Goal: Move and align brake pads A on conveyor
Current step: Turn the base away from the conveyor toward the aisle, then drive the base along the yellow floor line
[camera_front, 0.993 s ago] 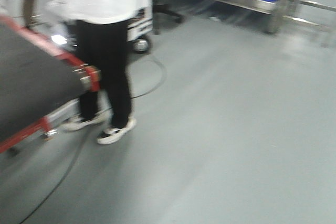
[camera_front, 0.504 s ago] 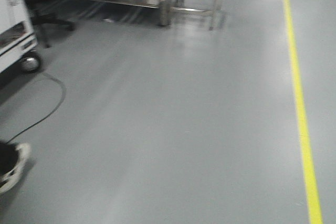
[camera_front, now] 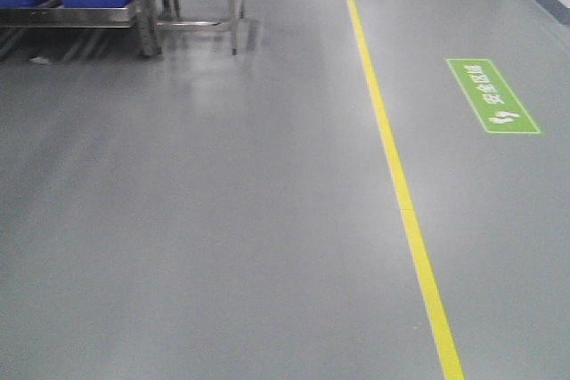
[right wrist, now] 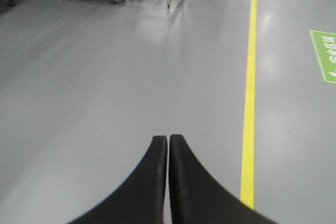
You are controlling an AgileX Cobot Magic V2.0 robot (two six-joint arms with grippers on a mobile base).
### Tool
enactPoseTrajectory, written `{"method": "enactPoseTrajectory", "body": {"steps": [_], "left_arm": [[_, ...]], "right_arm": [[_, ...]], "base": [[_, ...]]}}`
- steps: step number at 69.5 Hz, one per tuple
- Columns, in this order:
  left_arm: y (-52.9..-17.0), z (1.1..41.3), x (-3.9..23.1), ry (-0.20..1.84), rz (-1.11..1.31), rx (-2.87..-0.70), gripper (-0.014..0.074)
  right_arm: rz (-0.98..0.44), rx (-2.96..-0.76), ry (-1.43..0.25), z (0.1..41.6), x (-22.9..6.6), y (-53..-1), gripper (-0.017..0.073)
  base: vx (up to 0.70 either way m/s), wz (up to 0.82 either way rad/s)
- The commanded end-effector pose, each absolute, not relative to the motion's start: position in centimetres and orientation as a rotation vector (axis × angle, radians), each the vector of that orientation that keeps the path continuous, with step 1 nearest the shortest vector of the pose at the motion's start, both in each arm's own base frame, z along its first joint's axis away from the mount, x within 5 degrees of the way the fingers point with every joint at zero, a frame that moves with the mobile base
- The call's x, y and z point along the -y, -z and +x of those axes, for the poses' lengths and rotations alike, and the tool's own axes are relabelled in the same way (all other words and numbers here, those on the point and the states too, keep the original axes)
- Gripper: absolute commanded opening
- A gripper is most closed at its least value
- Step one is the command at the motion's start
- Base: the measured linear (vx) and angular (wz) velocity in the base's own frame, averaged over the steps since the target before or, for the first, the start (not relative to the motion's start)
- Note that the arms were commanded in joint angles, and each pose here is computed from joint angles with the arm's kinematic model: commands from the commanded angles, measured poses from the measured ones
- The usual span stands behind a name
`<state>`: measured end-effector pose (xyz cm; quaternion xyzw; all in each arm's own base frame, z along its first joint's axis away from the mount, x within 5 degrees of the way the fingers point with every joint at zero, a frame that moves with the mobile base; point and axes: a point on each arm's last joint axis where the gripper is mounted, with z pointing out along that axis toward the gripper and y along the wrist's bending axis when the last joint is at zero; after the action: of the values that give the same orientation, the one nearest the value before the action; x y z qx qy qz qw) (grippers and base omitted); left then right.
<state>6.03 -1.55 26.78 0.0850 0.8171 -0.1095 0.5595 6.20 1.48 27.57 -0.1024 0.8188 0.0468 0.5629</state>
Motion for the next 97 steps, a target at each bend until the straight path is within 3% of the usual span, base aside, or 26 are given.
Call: {"method": "enactPoseTrajectory", "body": {"steps": [1,44,97], "left_arm": [[-28.14,6.20,1.74,0.285,0.202,-1.842,-0.0006],[-28.14,6.20,1.74,0.285,0.202,-1.842,-0.0006],[-28.14,6.20,1.74,0.285,0.202,-1.842,-0.0006]], "right_arm": [[-0.229,-1.842,-0.103,6.44,-1.45,-28.94,-0.0007],[-0.229,-1.842,-0.103,6.44,-1.45,-28.94,-0.0007],[-0.229,-1.842,-0.103,6.44,-1.45,-28.94,-0.0007]], "base": [[0.26,-0.38],[0.39,-0.22],[0.58,-0.14]]}}
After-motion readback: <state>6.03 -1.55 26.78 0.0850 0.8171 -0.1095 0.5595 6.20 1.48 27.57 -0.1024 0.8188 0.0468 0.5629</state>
